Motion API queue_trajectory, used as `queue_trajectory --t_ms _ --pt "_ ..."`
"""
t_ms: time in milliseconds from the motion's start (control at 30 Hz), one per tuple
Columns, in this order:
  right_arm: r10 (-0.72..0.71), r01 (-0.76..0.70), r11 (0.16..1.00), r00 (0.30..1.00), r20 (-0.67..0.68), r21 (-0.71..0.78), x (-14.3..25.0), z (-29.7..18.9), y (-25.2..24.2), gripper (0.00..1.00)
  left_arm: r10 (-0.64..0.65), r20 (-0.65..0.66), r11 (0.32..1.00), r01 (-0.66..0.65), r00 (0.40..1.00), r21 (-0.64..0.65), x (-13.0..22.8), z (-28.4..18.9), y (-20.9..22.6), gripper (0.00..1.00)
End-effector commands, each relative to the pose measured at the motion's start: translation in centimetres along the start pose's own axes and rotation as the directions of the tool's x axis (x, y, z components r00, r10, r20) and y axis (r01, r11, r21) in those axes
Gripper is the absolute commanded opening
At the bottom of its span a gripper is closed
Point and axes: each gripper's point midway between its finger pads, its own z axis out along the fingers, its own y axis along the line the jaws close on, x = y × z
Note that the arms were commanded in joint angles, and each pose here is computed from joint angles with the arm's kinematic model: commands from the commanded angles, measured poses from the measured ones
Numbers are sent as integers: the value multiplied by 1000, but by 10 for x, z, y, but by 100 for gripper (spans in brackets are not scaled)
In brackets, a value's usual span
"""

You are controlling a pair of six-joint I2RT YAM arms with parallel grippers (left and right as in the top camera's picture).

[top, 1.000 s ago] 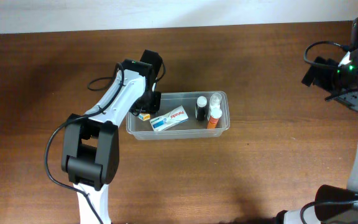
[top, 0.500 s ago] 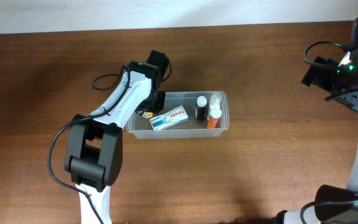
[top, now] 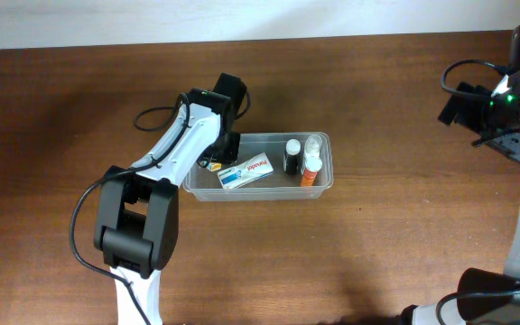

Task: Pack container
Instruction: 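Lower the jar into the container's left end and open the gripper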

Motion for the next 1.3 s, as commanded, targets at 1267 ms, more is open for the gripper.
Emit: queue_trajectory --t_ms 1267 --pt "-4 4 1000 1000 10 7 -3 -1 -2 98 -13 48 1000 13 999 -11 -6 -26 7 51"
